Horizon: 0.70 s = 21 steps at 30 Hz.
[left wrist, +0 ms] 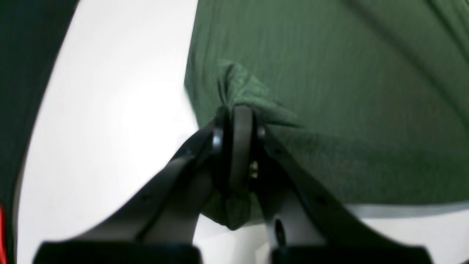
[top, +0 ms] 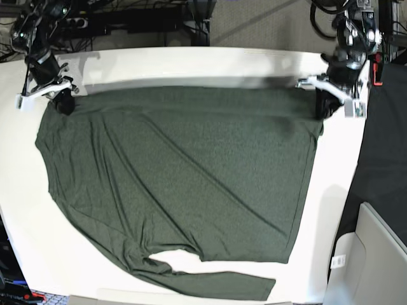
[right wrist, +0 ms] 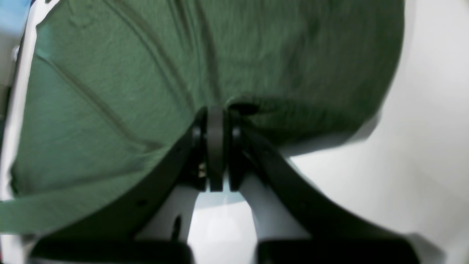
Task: Fold the T-shirt properly
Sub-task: 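Lift the collar edge and pull it away from the hem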
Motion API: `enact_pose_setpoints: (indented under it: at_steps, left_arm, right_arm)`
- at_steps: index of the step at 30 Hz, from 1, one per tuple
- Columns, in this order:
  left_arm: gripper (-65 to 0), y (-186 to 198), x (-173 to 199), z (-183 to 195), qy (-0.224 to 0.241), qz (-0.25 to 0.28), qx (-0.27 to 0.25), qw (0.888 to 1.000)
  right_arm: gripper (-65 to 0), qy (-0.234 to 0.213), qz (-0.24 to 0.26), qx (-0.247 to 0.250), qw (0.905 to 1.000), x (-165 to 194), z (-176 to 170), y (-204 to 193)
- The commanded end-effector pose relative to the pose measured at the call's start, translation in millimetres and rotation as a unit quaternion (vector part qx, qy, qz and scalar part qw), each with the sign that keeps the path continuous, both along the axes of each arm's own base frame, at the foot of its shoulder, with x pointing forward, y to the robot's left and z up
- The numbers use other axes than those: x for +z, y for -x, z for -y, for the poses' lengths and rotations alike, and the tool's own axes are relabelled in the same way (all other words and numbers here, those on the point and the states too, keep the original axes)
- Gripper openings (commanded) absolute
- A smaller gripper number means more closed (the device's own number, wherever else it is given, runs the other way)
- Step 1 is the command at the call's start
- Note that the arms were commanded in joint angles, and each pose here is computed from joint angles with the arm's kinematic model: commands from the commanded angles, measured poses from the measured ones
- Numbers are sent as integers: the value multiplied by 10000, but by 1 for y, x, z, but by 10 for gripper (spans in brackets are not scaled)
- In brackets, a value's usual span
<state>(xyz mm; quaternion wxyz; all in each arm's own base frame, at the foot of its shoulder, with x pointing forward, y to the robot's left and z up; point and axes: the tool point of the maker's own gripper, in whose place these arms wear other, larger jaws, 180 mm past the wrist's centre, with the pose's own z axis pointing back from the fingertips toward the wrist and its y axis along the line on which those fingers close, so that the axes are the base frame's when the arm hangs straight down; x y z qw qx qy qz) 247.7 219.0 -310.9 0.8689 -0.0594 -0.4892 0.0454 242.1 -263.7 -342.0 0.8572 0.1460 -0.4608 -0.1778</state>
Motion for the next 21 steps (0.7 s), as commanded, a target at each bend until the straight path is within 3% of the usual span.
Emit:
enact_pose_setpoints:
  at_steps: [1,7,15,21]
  left_arm:
    - [-650,-8,12,0,-34,191,-36,9998]
    - [-650,-36,22,-3,39,364,-1,9993]
    - [-648,-47,-14,9,349,-44,-26,9994]
    - [-584,-45,-35,7,429,-325,30,9985]
  right_arm:
    - [-650,131,340,7,9993,18,5,-13]
    - [-650,207,460,-47,9987,24,9,-31]
    - [-650,25,444,-124,9989,16,10,-38]
    - [-650,21,431,-115,9990,15,10,-37]
